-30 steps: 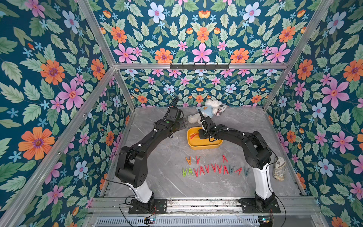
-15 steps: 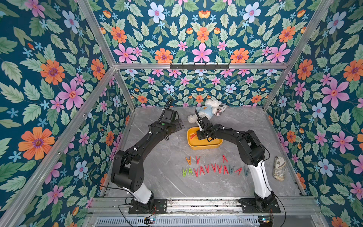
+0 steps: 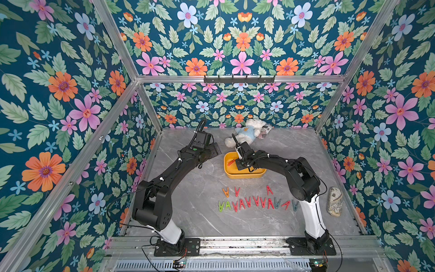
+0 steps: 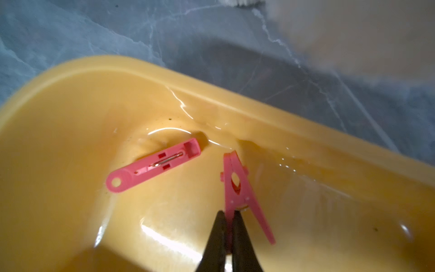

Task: Take the clothespins out of the storage box
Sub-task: Pick up the clothespin from the storage box, then place the clothespin at the center of the board.

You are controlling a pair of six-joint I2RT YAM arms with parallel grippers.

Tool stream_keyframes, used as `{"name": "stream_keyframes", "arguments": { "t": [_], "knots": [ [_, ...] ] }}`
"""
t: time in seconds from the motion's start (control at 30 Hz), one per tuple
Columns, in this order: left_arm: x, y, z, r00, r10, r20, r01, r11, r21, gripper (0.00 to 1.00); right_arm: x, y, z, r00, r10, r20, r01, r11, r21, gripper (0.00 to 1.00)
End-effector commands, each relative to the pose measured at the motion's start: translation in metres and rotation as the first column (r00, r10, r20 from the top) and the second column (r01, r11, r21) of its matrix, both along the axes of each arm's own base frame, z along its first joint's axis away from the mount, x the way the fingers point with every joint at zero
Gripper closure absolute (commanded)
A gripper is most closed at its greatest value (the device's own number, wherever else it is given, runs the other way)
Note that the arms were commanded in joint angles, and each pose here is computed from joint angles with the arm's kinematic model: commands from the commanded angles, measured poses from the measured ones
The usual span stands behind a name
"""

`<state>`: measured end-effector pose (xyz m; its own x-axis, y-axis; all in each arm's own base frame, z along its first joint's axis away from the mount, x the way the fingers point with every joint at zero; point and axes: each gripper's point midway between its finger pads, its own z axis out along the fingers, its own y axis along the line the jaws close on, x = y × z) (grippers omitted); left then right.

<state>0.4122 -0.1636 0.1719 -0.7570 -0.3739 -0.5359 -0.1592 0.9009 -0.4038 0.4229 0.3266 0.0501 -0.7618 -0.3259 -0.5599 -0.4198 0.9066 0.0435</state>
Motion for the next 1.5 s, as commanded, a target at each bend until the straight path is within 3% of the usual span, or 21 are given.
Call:
{"name": "stream_keyframes", "arguments": {
  "t": [0.0,0.1,0.33,0.63,1.03,1.47],
  "knots": [
    [0.003,-0.002,0.006,1.0,0.004,0.027,-0.003,1.0,-0.029,0.07,-0.001,-0.001,0.023,0.998,-0.033,0.045,0.032,0.999,0.011,0.93],
    [0.002,-0.004,0.006,1.0,-0.003,0.03,0.004,0.999,-0.038,0.07,-0.008,-0.004,0.041,0.997,-0.06,0.047,0.058,0.998,0.036,0.98],
    [-0.001,-0.008,0.006,0.999,-0.022,0.036,0.025,0.998,-0.059,0.07,-0.035,-0.023,0.073,0.989,-0.145,0.03,0.141,0.984,0.112,0.98],
    [-0.01,-0.027,0.006,0.996,-0.084,0.042,0.088,0.992,-0.091,0.05,-0.087,-0.066,0.083,0.963,-0.266,-0.043,0.269,0.944,0.193,0.98],
    [-0.022,-0.037,0.009,0.991,-0.128,0.032,0.131,0.988,-0.082,0.03,-0.138,-0.085,0.039,0.911,-0.37,-0.183,0.403,0.893,0.199,0.99],
    [-0.035,-0.028,0.009,0.992,-0.128,0.017,0.128,0.99,-0.05,0.02,-0.152,-0.093,-0.013,0.829,-0.476,-0.294,0.532,0.833,0.152,1.0]
  ]
}}
